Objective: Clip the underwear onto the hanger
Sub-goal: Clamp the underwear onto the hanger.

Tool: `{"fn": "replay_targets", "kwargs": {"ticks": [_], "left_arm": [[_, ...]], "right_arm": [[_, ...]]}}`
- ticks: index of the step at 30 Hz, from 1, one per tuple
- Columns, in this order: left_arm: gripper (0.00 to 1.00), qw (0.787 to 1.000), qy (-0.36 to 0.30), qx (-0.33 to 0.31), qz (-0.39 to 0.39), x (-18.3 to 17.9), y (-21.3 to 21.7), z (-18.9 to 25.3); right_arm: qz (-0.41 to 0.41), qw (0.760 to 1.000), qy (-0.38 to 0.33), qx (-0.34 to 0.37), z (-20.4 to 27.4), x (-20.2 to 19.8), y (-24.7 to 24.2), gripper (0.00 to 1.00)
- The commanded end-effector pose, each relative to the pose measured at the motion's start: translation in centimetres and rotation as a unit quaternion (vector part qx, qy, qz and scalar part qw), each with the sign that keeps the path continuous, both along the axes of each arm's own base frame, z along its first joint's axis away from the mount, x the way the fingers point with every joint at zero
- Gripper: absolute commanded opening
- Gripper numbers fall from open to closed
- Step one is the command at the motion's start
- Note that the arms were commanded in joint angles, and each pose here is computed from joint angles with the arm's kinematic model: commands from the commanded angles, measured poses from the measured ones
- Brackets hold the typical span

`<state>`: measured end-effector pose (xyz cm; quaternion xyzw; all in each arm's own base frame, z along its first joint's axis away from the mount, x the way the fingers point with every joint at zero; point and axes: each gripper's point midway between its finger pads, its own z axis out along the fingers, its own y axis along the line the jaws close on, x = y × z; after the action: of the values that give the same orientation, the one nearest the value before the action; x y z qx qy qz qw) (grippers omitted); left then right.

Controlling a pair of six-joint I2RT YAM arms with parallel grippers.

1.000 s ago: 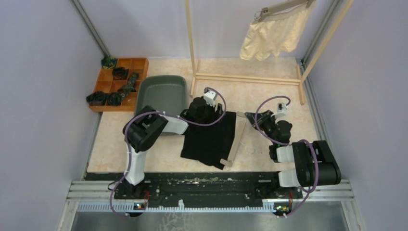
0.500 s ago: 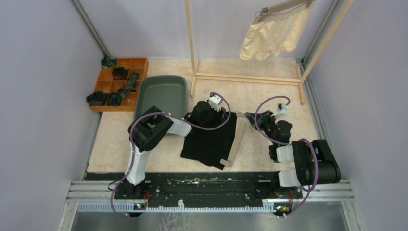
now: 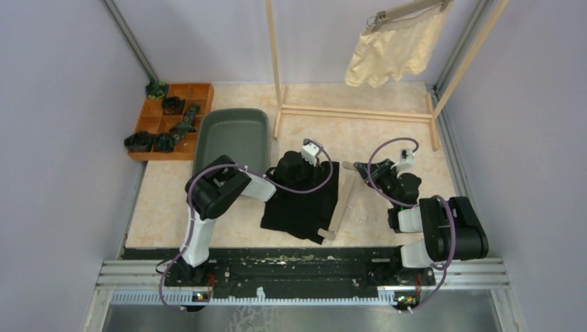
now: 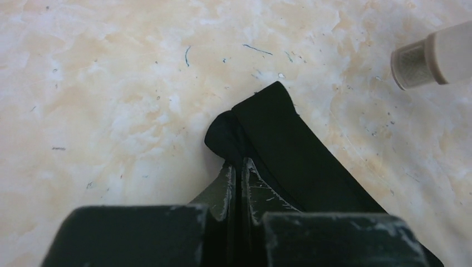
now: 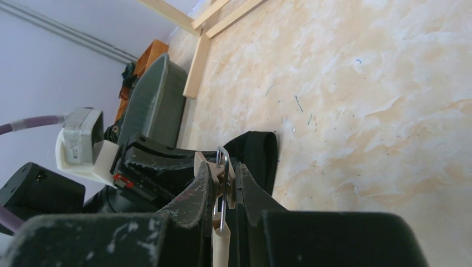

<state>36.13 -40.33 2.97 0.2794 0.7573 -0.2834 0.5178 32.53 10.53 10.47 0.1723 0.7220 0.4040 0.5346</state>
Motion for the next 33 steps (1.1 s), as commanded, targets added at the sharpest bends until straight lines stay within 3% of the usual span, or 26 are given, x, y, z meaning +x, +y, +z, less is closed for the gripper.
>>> {"fn": "replay_targets", "kwargs": {"ticks": [1, 12, 26, 28, 31, 33], "left_arm": [[0.0, 0.998, -0.049, -0.045, -0.003, -0.2, 0.0, 5.1], [0.0, 0.99, -0.075, -0.105, -0.049, -2.3, -0.4, 10.2], [0.0, 0.988, -0.073, -0.126, -0.053, -2.7, -0.4, 11.4], [0.05, 0.991, -0.065, -0.105, -0.042, -2.0, -0.4, 10.5], [0.2, 0.994, -0.058, -0.093, -0.026, -1.3, 0.2, 9.3], [0.46, 0.995, -0.05, -0.09, -0.014, -0.7, 0.7, 8.6]], "right_arm": [[0.009, 0.999, -0.039, -0.009, 1.1, 0.1, -0.2, 0.0], [0.021, 0.999, -0.042, -0.008, 0.5, 0.5, -0.1, 0.0], [0.03, 0.998, -0.058, -0.02, 0.3, 0.5, 0.0, 0.0], [0.03, 0.998, -0.059, -0.019, 0.4, 0.5, 0.0, 0.0], [0.031, 0.997, -0.063, -0.017, 0.6, 0.3, 0.1, 0.0], [0.03, 0.997, -0.064, -0.017, 0.8, 0.2, 0.1, 0.0]]}}
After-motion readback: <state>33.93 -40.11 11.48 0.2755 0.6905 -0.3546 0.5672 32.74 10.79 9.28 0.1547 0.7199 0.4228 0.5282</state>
